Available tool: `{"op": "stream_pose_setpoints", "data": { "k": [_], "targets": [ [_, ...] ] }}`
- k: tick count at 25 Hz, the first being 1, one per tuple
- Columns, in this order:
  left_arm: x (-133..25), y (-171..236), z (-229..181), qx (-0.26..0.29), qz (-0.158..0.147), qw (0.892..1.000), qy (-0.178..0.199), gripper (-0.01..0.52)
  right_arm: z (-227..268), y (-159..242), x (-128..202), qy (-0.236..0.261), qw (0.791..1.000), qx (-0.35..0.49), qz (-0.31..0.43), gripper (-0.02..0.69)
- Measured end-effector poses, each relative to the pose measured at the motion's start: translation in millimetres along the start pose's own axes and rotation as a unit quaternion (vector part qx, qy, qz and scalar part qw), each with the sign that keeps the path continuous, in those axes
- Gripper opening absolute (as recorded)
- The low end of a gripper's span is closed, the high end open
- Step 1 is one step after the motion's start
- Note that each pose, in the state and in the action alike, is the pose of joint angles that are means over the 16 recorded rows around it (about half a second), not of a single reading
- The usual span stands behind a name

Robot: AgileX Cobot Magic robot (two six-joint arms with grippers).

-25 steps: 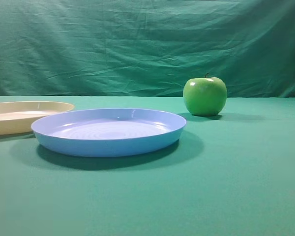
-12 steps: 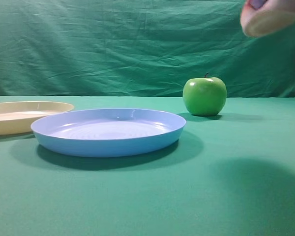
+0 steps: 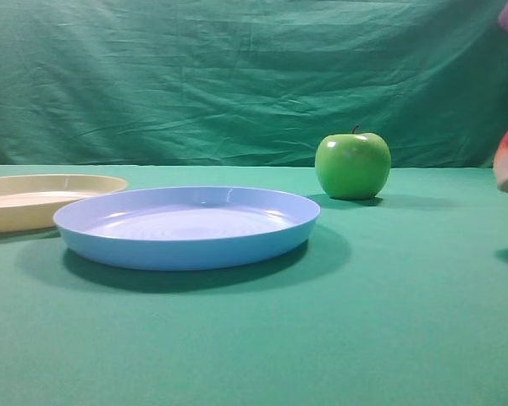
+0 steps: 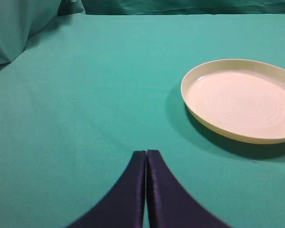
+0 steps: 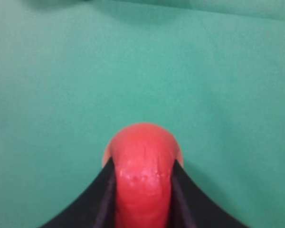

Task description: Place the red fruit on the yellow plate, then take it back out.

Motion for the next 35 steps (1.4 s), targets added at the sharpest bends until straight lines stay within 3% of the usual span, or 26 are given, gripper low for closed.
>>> {"op": "stream_pose_setpoints", "data": {
  "k": [9,14,19,29,35],
  "targets": [
    [0.0,0,0,0.000,0.000,1.000,0.000,0.000,9,-13,0,-0.004,1.000,0.000,0.012,0.585],
    [0.0,0,0,0.000,0.000,1.000,0.000,0.000,33,-35,2,-0.012,1.000,-0.007,0.025,0.614],
    [0.0,0,0,0.000,0.000,1.000,0.000,0.000,70,-61,3,-0.019,0.999,-0.019,0.035,0.496],
    [0.0,0,0,0.000,0.000,1.000,0.000,0.000,163,-79,8,-0.025,0.997,-0.071,0.035,0.119],
    [0.0,0,0,0.000,0.000,1.000,0.000,0.000,211,-63,10,-0.022,0.994,-0.102,0.039,0.011]
  ]
}}
Point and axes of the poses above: a point on each arm's last joint axis where the gripper is mounted, z pointing back along that axis away from the gripper, x along the wrist's bending axis when the last joint is at zero, y = z × x, the point moved 10 cm from there along -z, pointing out along that axis toward the gripper, and after that the axes turned 8 degrees about z, right-handed, at the moved point
